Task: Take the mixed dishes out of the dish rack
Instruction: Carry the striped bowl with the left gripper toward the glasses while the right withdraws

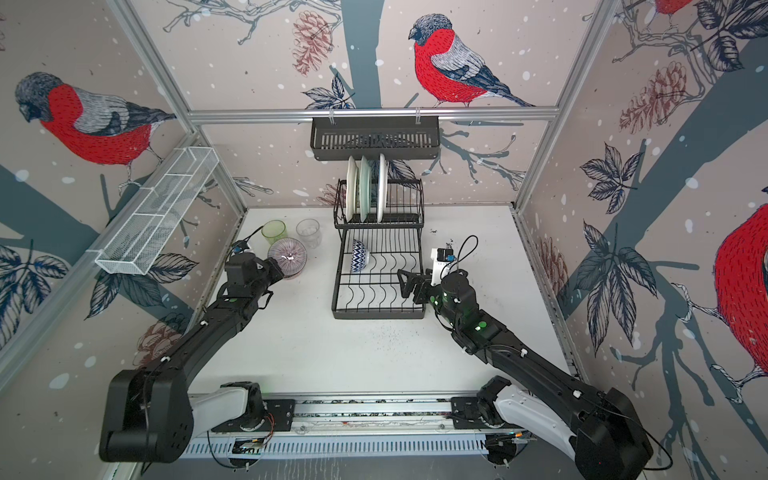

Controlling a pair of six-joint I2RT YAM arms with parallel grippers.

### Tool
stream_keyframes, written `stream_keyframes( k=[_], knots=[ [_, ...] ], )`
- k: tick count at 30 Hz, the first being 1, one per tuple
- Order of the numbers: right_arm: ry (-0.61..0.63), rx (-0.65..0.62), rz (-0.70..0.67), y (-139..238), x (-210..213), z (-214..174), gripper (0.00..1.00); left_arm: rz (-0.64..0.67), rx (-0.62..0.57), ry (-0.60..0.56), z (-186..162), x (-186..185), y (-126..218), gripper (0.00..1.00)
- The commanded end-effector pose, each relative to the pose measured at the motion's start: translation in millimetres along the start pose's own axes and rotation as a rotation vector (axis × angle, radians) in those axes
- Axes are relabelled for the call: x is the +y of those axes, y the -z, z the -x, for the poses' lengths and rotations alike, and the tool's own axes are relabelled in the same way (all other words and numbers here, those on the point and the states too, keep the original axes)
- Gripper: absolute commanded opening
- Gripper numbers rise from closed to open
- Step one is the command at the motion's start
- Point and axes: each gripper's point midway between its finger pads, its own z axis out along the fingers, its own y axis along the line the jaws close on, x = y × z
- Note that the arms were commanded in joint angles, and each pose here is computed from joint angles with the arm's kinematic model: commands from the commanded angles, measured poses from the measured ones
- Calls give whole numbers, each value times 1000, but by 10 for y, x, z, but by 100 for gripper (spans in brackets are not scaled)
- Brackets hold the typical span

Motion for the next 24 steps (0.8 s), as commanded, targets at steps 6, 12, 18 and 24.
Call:
stream_keyframes(
  k=[6,12,18,24],
  knots=[
    [9,-9,-19,3,-45,-3,100,28,-64,-8,145,59,15,0],
    [12,-9,-20,-8,-64,-19,99,77,-57,-15,95,169,-1,0],
    [12,-4,-14,-15,-66,-38,99,125,-34,-34,98,247,-52,0],
    [10,14,-3,-32,-59,-80,100,159,-8,-44,40,313,-113,0]
  ],
)
